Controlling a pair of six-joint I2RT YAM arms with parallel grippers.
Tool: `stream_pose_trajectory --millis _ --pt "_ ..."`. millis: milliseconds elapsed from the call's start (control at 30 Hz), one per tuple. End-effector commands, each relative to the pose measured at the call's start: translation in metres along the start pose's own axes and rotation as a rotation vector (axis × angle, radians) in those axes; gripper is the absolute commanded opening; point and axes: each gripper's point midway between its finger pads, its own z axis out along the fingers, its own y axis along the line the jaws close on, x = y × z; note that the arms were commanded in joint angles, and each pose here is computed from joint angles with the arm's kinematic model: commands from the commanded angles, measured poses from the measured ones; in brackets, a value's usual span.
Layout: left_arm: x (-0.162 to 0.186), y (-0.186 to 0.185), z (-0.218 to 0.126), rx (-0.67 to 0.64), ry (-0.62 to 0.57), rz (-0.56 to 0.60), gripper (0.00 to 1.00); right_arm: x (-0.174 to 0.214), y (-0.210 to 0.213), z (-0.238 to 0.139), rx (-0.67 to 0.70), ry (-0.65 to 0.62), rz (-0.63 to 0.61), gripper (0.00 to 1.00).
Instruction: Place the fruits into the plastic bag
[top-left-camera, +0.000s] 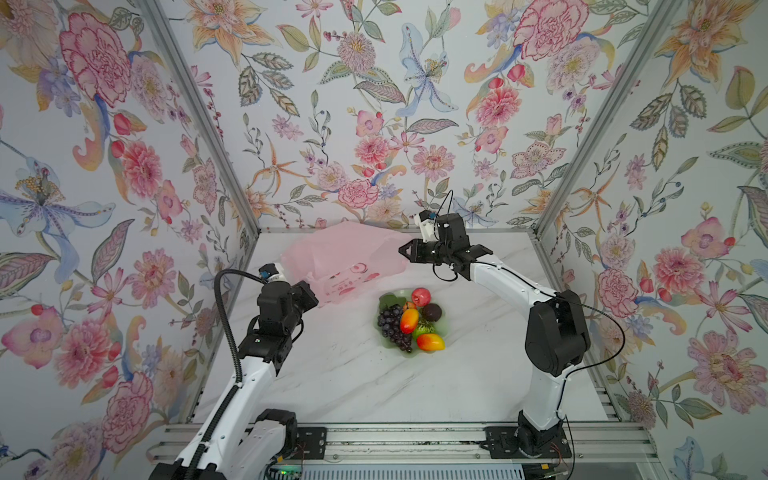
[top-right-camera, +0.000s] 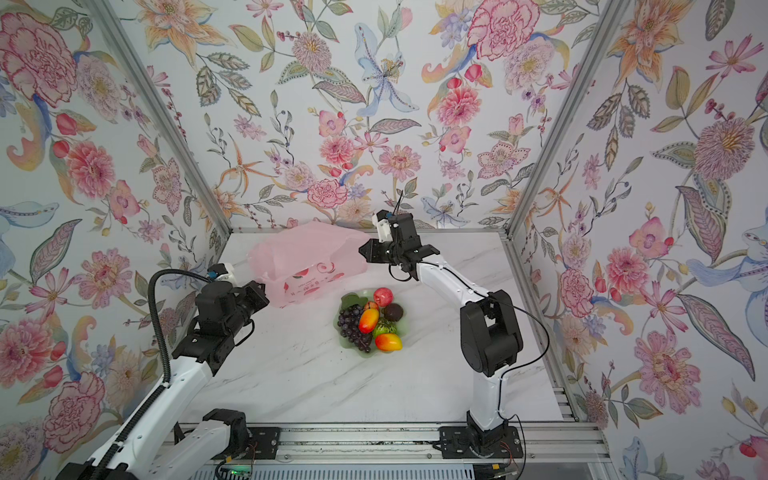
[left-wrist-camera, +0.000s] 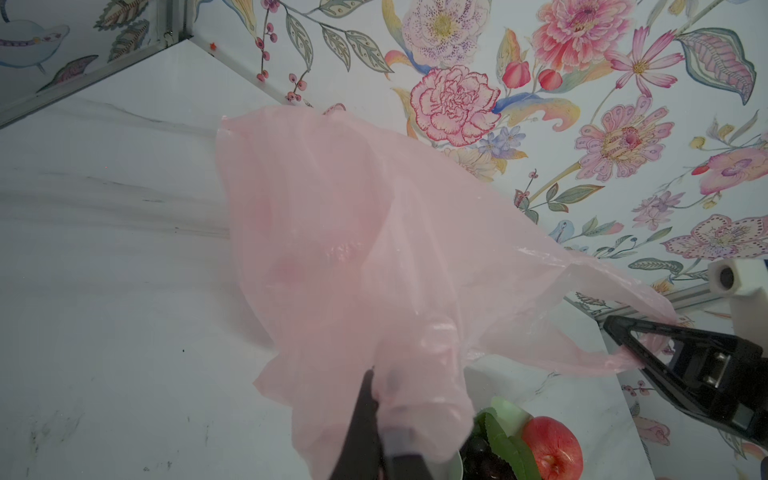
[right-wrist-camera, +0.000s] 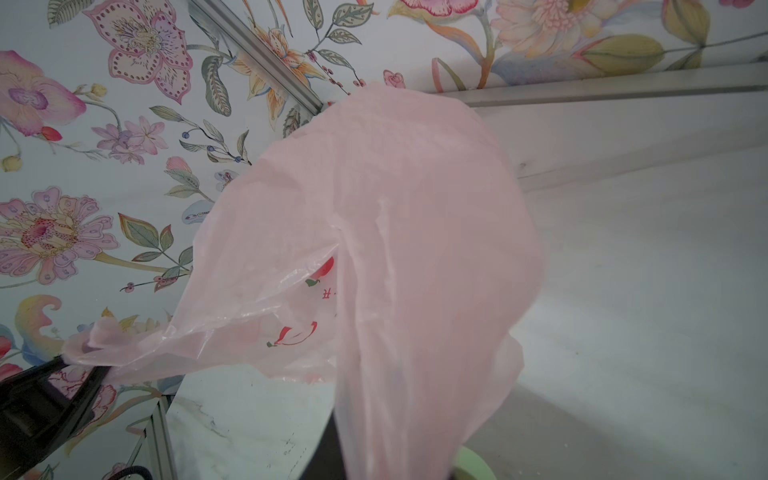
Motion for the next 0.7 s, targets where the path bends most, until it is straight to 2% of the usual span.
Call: stream_pose_trajectory --millis 0,67,200,267,367,433,467,667 --pt "-0.003 -0.013 -0.001 0.075 -0.010 -0.018 0.00 0.004 -0.027 -0.006 0.047 0.056 0.027 0.34" --pt "0.000 -0.020 0.002 0.128 -0.014 -0.064 0.00 -0.004 -0.033 -0.013 0.049 0.055 0.038 0.46" --pt "0.010 -0.034 0.008 0.184 0.016 -0.130 0.00 -0.008 -0.036 -0.036 0.074 0.097 0.066 0.64" --pt "0.011 -0.043 0.009 0.207 0.012 -0.126 0.00 0.000 -0.038 -0.053 0.119 0.148 0.090 0.73" --pt "0.015 -0.049 0.014 0.225 0.027 -0.129 0.00 0.027 -0.040 -0.084 0.197 0.229 0.148 0.80" --pt "0.019 -0.050 0.017 0.230 0.047 -0.139 0.00 0.043 -0.039 -0.104 0.226 0.253 0.174 0.91" --pt "0.021 -0.051 0.018 0.239 0.052 -0.146 0.00 0.049 -0.040 -0.115 0.247 0.259 0.188 0.99" --pt "0.033 -0.053 0.018 0.260 0.068 -0.184 0.00 0.063 -0.031 -0.167 0.279 0.317 0.243 0.99"
